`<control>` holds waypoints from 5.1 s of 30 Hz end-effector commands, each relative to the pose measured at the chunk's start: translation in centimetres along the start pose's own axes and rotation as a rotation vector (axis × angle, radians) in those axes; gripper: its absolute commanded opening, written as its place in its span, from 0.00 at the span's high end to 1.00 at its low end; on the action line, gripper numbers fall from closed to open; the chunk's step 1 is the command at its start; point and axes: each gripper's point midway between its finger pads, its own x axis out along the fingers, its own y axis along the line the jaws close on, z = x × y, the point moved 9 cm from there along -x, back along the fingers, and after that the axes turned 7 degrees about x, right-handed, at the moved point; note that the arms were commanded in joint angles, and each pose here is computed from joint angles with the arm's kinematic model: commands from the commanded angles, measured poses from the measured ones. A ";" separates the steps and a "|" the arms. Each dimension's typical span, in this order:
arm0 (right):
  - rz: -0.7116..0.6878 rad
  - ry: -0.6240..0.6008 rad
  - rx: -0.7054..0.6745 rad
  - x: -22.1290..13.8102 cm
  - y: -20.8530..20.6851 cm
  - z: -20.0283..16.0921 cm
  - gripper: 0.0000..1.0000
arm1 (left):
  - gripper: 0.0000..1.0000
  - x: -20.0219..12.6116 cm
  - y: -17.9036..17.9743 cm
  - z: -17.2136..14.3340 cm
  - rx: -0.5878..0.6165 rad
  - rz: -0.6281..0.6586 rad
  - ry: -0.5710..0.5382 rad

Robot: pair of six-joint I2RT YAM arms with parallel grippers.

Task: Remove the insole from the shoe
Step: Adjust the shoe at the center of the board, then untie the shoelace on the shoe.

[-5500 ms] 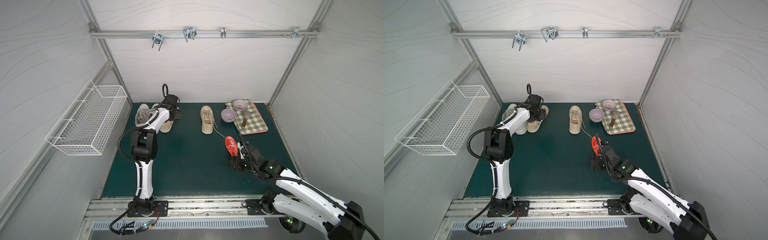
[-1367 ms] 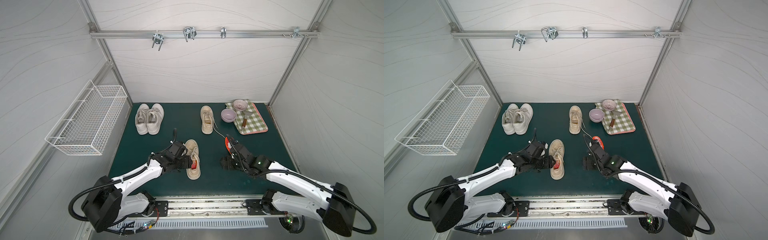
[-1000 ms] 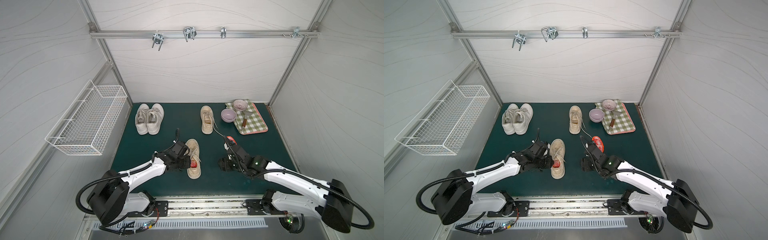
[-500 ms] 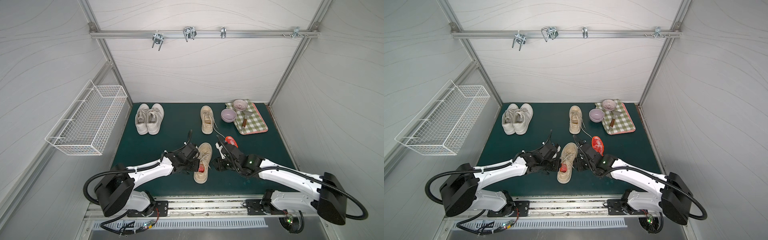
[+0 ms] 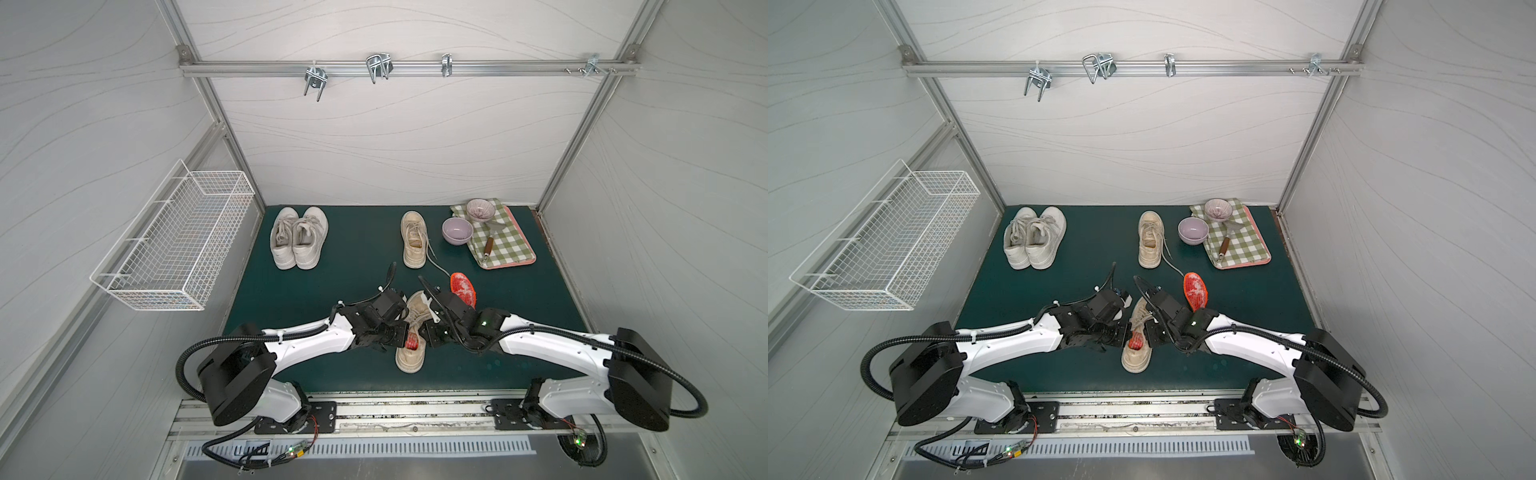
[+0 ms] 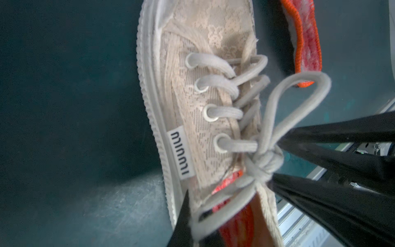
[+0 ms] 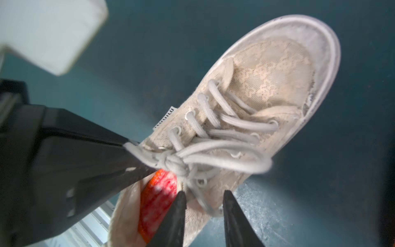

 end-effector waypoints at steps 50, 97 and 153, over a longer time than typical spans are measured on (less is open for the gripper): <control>-0.173 -0.043 0.111 -0.5 -2.2 0.1 0.89 | 0.59 0.1 1.3 1.0 -0.056 0.043 -0.091; -0.265 -0.149 0.194 -5.3 -5.9 0.1 1.00 | 1.00 -1.8 6.0 0.4 -0.234 0.256 -0.182; -0.129 -0.154 -0.035 -4.0 -0.2 4.2 0.31 | 1.00 -2.1 1.4 1.9 -0.145 0.069 -0.214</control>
